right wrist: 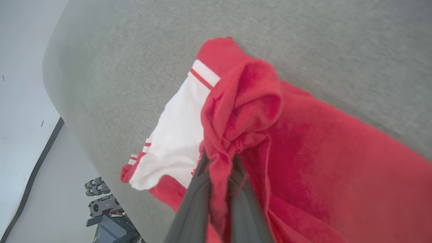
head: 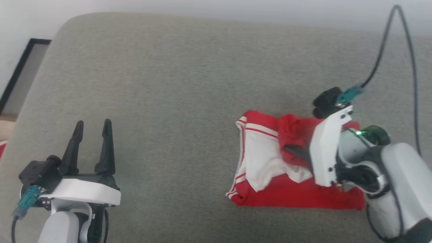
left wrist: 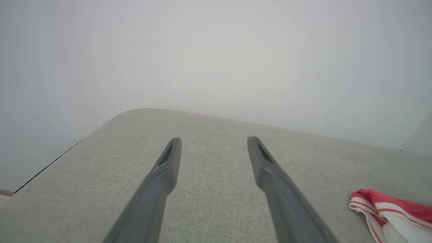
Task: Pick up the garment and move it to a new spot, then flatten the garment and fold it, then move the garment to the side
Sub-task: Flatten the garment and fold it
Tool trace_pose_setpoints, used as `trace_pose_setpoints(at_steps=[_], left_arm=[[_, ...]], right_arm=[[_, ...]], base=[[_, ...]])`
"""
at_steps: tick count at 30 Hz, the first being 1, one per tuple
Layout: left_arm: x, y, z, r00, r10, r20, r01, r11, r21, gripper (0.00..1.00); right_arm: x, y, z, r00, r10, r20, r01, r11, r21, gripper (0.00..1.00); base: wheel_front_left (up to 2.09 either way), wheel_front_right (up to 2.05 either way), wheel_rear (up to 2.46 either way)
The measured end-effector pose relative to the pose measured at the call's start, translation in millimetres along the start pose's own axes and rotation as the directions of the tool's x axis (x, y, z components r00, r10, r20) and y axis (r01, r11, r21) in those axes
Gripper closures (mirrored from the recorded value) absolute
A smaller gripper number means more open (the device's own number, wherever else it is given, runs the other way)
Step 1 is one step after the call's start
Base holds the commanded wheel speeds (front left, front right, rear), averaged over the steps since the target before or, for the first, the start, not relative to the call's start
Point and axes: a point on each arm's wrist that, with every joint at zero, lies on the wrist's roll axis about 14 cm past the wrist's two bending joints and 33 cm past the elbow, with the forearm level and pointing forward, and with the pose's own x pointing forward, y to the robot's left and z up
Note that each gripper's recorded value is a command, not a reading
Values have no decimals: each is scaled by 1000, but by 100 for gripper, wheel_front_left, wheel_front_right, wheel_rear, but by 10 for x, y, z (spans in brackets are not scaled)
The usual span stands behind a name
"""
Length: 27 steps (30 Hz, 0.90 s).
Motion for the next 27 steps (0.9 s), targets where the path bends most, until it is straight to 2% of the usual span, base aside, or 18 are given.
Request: trace_pose_setpoints(at_steps=[9, 10, 11, 12, 19, 24, 27], left_arm=[[-125, 147, 45, 999, 50, 8, -50, 999, -2, 0], [-126, 146, 38, 999, 50, 6, -50, 999, -2, 0], [-126, 140, 33, 999, 48, 5, -48, 999, -2, 0], [-121, 135, 32, 999, 47, 5, -47, 999, -2, 0], [-51, 77, 68, 999, 26, 22, -25, 1000, -2, 0], [4, 8, 79, 1000, 0, 29, 0, 1000, -3, 0], [29, -37, 77, 999, -17, 31, 17, 1000, -3, 0]], right_arm=[[345, 334, -82, 995, 76, -68, -81, 994, -74, 98], [355, 344, -66, 995, 76, -60, -81, 993, -82, 74], [364, 357, -49, 996, 78, -52, -82, 993, -89, 40], [367, 373, -36, 995, 85, -44, -88, 992, -87, 0], [191, 362, 133, 995, 90, 37, -86, 992, -94, 0], [-120, 118, 352, 985, 21, 169, -4, 995, -97, 0], [-357, -87, 476, 964, -43, 262, 66, 995, -79, 0]], base=[[0, 0, 0], [0, 0, 0], [0, 0, 0], [0, 0, 0], [0, 0, 0], [0, 0, 0], [0, 0, 0]])
